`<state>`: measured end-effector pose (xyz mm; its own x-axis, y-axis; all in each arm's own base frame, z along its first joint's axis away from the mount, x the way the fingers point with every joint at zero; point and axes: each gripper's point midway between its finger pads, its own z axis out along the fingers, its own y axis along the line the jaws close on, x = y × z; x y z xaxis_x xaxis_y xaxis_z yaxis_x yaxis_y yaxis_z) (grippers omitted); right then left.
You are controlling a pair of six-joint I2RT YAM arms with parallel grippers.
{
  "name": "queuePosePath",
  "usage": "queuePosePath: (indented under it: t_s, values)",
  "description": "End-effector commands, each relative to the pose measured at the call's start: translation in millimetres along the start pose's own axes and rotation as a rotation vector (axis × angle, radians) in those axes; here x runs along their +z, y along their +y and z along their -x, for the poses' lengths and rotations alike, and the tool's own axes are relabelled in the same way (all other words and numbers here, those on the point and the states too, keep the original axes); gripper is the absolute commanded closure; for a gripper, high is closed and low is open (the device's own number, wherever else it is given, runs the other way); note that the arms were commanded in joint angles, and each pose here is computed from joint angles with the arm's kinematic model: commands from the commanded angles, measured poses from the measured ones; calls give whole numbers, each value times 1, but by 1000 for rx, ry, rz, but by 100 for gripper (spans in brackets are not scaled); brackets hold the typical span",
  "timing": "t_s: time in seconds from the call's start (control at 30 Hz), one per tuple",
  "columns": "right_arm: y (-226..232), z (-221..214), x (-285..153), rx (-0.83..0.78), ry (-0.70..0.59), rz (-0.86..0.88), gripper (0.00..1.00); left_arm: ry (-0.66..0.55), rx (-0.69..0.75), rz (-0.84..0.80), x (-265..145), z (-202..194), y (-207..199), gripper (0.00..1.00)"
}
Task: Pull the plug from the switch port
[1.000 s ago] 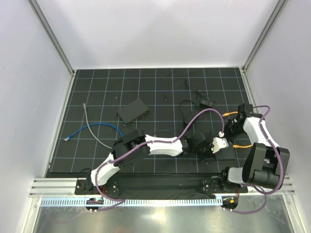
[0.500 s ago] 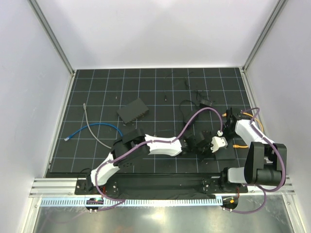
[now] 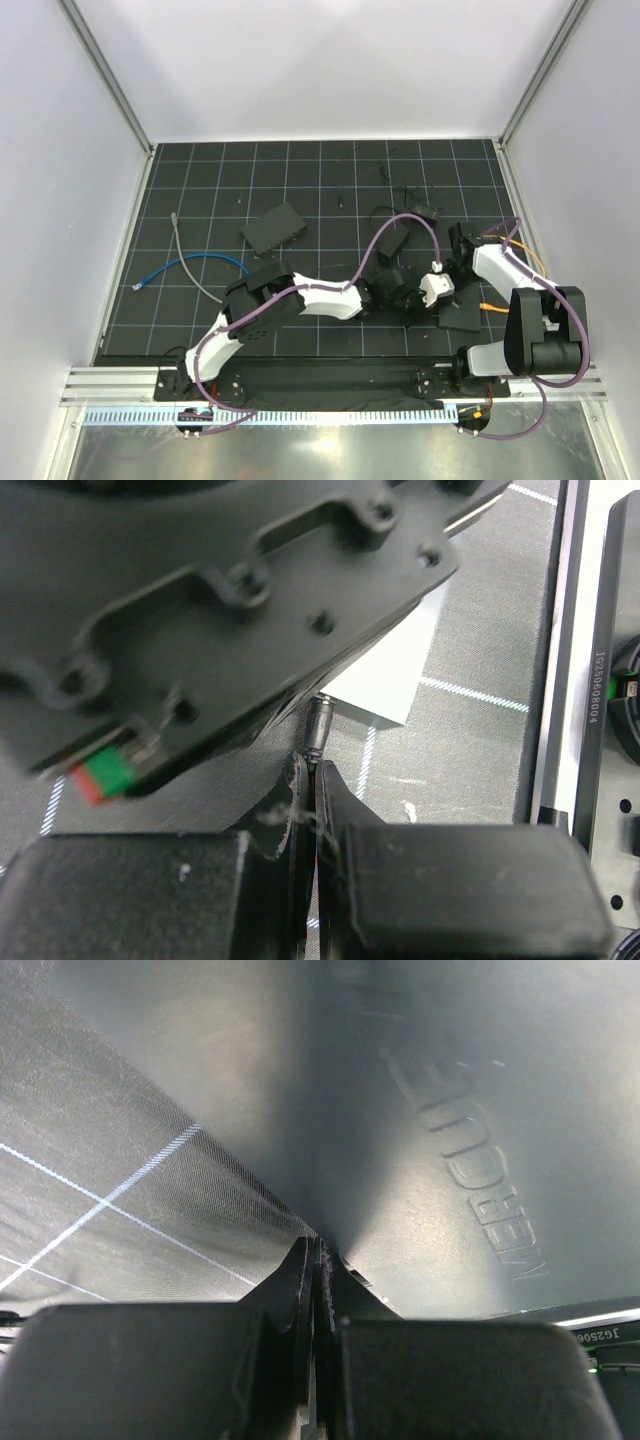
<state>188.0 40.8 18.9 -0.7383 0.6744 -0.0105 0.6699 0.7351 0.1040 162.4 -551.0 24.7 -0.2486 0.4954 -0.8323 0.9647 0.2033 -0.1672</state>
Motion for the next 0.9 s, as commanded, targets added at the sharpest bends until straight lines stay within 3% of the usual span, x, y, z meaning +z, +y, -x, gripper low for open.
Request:
queuePosePath:
  t_s: [0.0,0.4,0.53,0.73,0.77,0.87]
  values:
    - [-46,27,3,31,-162,-228,99,42,-57,80,-26,-8,30,100]
    - [-27,30,-1,-29,-169,-201,99,26,-76,49,-28,-7,29,100]
    - [-6,37,-26,-71,-195,-124,97,23,-79,22,-26,-4,25,100]
    - [13,36,-51,-106,-200,-23,80,43,-67,-19,-26,-5,19,100]
    - [16,30,-51,-112,-173,1,70,43,-64,-35,-26,-4,16,100]
    - [15,21,-52,-132,-142,20,54,53,-62,-75,-28,-5,11,100]
